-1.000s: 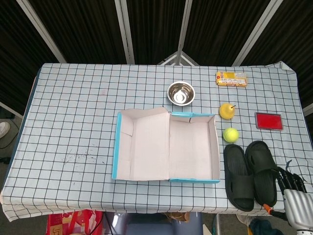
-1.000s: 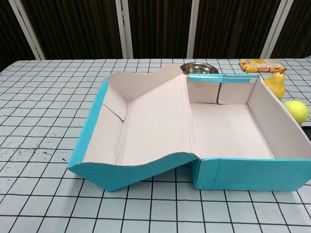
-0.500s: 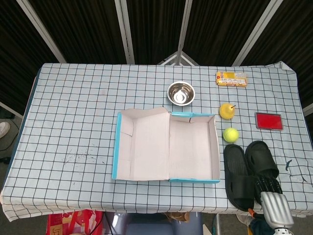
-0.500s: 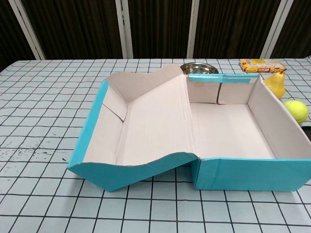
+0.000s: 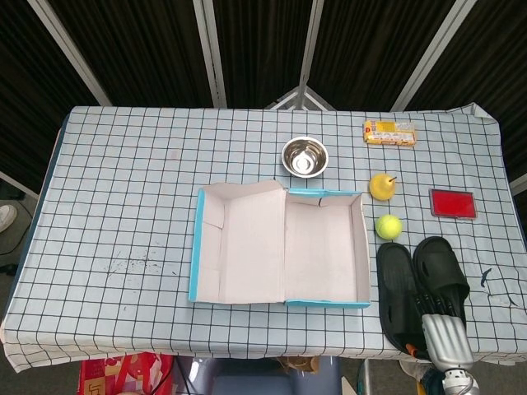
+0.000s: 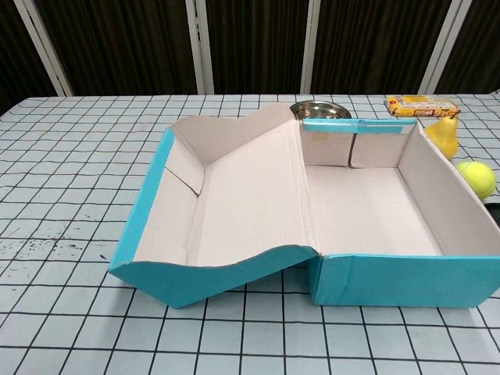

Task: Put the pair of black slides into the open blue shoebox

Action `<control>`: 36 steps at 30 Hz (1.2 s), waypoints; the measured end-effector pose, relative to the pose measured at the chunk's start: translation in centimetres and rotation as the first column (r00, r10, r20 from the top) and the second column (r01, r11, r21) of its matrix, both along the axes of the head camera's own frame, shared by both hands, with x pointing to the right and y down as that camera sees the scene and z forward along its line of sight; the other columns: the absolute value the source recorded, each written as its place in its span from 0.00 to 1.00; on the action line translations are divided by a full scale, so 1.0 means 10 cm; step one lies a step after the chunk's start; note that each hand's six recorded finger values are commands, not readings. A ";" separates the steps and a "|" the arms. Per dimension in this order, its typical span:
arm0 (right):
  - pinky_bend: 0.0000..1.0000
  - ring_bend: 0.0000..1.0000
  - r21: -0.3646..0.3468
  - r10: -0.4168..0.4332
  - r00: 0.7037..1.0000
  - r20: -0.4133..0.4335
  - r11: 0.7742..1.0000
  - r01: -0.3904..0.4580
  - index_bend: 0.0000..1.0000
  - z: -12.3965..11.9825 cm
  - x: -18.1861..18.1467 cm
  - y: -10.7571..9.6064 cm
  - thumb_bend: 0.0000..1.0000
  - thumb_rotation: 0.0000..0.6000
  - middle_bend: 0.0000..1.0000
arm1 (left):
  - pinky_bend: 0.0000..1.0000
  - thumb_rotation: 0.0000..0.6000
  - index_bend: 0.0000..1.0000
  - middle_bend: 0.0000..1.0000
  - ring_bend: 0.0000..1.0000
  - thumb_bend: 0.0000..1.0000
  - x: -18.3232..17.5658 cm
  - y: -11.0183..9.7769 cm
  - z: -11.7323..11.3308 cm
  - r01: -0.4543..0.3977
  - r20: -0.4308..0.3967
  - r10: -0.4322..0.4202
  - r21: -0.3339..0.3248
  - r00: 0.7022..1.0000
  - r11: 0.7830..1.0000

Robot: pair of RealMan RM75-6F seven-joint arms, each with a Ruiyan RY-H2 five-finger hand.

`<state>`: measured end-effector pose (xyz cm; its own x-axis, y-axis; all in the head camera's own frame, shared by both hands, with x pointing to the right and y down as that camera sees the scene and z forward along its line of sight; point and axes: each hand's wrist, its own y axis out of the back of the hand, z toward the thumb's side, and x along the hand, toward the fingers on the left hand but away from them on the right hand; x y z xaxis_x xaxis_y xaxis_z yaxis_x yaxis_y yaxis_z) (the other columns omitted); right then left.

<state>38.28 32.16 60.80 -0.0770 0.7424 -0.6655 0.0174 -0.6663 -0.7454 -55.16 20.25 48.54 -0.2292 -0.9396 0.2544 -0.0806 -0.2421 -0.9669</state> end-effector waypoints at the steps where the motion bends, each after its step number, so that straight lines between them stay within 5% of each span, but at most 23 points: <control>1: 0.02 0.07 -0.002 -0.001 1.000 -0.002 1.000 0.001 0.13 0.03 0.00 -0.02 0.16 1.00 0.08 | 0.05 1.00 0.17 0.05 0.00 0.81 0.00 0.00 0.00 0.001 0.001 -0.001 0.000 1.000 1.000; 13: 0.02 0.07 -0.041 -0.023 0.999 -0.030 0.999 0.022 0.14 0.28 0.05 -0.12 0.16 1.00 0.08 | 0.05 1.00 0.17 0.05 0.00 0.81 -0.04 0.00 0.01 0.016 0.019 -0.016 -0.001 1.000 1.000; 19: 0.01 0.08 -0.044 -0.039 0.998 -0.040 0.998 0.037 0.30 0.34 0.09 -0.14 0.16 1.00 0.23 | 0.05 1.00 0.17 0.05 0.00 0.81 -0.04 0.00 0.02 0.016 0.026 -0.015 -0.006 1.000 1.000; 27: 0.00 0.16 0.008 -0.060 0.998 -0.011 0.998 0.060 0.59 0.32 0.04 -0.24 0.40 1.00 0.43 | 0.05 1.00 0.17 0.05 0.00 0.81 -0.02 0.00 0.03 0.013 0.028 -0.013 -0.010 1.000 1.000; 36: 0.00 0.16 0.035 -0.052 0.998 0.042 0.998 0.050 0.60 0.17 0.01 -0.36 0.47 1.00 0.45 | 0.05 1.00 0.17 0.05 0.00 0.81 -0.04 0.00 0.02 0.019 0.022 -0.018 -0.007 1.000 1.000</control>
